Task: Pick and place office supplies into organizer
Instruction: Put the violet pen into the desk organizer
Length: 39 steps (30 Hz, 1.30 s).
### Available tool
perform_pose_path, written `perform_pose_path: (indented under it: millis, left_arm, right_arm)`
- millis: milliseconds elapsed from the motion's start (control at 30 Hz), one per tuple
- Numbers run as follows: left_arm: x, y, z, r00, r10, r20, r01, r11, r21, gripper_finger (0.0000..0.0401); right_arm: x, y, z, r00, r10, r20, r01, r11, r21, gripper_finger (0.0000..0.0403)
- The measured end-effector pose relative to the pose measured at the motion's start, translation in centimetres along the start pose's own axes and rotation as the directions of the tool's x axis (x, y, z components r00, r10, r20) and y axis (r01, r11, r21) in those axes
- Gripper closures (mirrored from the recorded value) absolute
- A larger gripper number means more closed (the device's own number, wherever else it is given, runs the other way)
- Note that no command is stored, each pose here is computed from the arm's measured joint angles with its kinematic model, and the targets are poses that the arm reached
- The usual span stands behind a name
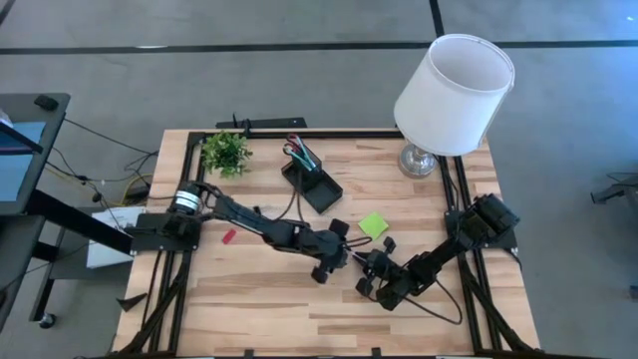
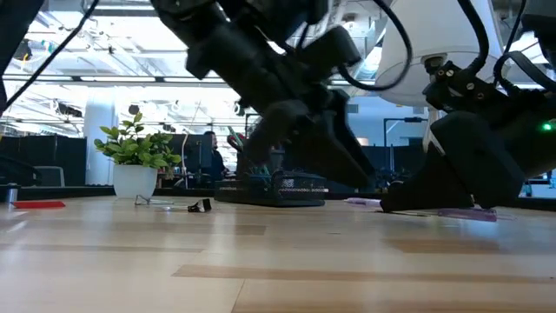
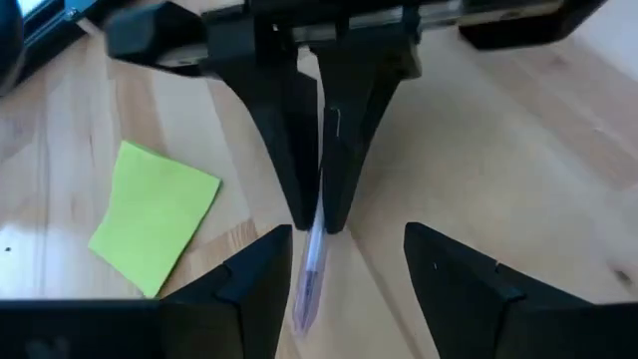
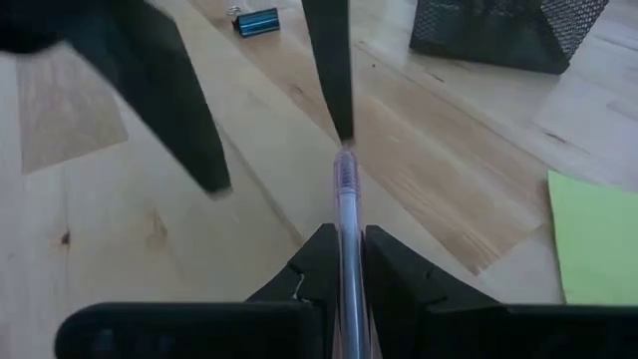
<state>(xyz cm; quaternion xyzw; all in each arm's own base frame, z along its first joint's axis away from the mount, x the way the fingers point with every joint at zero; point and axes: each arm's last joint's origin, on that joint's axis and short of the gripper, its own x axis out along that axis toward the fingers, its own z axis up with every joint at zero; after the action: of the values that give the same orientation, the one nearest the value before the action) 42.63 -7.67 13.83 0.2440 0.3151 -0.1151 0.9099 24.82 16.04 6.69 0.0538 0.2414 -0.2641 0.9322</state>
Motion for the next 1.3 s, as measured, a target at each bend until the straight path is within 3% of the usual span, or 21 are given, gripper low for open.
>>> perform_pose_path:
  millis: [400, 1000, 1300]
  left_arm:
    - [0.9, 1.1, -0.8, 1.0, 0.028, -0.009, -0.028, 0.999, -0.04, 0.0209]
    - [0.8, 0.4, 0.1, 0.998, 0.035, 0.042, -0.034, 0.999, -0.041, 0.0209]
    - [0.7, -0.3, 0.2, 0.998, 0.061, 0.013, -0.06, 0.998, -0.033, 0.0209]
  right_arm:
    - [-1.5, 0.2, 3.0, 0.997, 0.051, 0.051, -0.05, 0.999, -0.005, 0.0364]
    - [-0.5, -0.3, 3.4, 0.998, 0.059, 0.006, -0.059, 0.998, 0.004, 0.0363]
    - [-0.4, -0.2, 3.6, 0.998, 0.065, 0.018, -0.066, 0.998, 0.005, 0.0363]
